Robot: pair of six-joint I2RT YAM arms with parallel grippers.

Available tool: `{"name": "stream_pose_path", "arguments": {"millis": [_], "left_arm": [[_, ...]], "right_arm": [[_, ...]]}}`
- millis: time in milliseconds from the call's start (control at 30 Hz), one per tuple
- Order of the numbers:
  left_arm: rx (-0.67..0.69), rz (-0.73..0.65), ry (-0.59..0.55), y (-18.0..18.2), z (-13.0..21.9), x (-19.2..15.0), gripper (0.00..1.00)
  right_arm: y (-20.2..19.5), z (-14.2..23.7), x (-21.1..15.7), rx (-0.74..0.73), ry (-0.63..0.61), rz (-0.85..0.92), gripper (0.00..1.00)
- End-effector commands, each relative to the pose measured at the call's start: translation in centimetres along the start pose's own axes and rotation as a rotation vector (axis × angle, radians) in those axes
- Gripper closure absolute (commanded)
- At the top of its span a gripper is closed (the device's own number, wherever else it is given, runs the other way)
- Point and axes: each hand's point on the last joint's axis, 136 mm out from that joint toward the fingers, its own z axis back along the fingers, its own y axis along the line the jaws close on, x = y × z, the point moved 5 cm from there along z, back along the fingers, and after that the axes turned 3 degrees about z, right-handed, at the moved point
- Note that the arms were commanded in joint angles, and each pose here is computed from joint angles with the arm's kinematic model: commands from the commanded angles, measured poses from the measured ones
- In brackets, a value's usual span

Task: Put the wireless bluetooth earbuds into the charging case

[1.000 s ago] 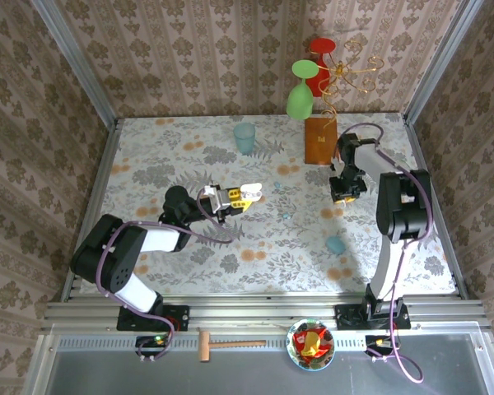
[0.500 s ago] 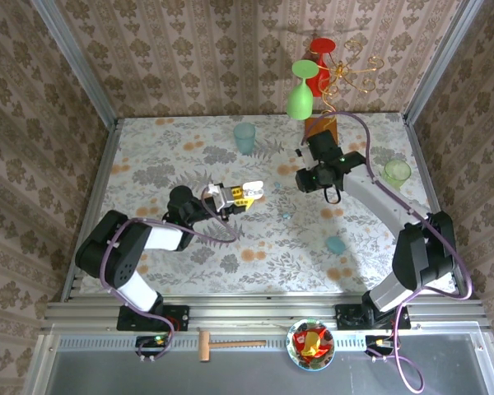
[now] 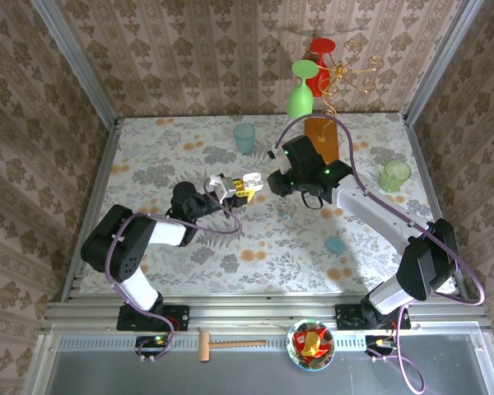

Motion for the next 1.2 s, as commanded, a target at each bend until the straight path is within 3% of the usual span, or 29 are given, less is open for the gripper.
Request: {"name": "stream_pose_path", "arguments": {"millis": [0, 367, 1167], "left_arm": [[-0.009, 0.011, -0.031, 0.1, -0.7, 0.8, 1.00], [-0.010, 0.029, -0.035, 0.0, -0.7, 1.0, 1.00], [0.055, 0.111, -0.098, 0.9, -0.9, 3.7, 1.00]], "right_arm": [[1.8, 1.8, 3.0, 0.077, -0.121, 0.008, 0.74], [3.1, 1.1, 4.1, 0.128, -0.154, 0.017, 0.74], [2.8, -0.7, 2.6, 0.118, -0.121, -0.003, 0.74]]}}
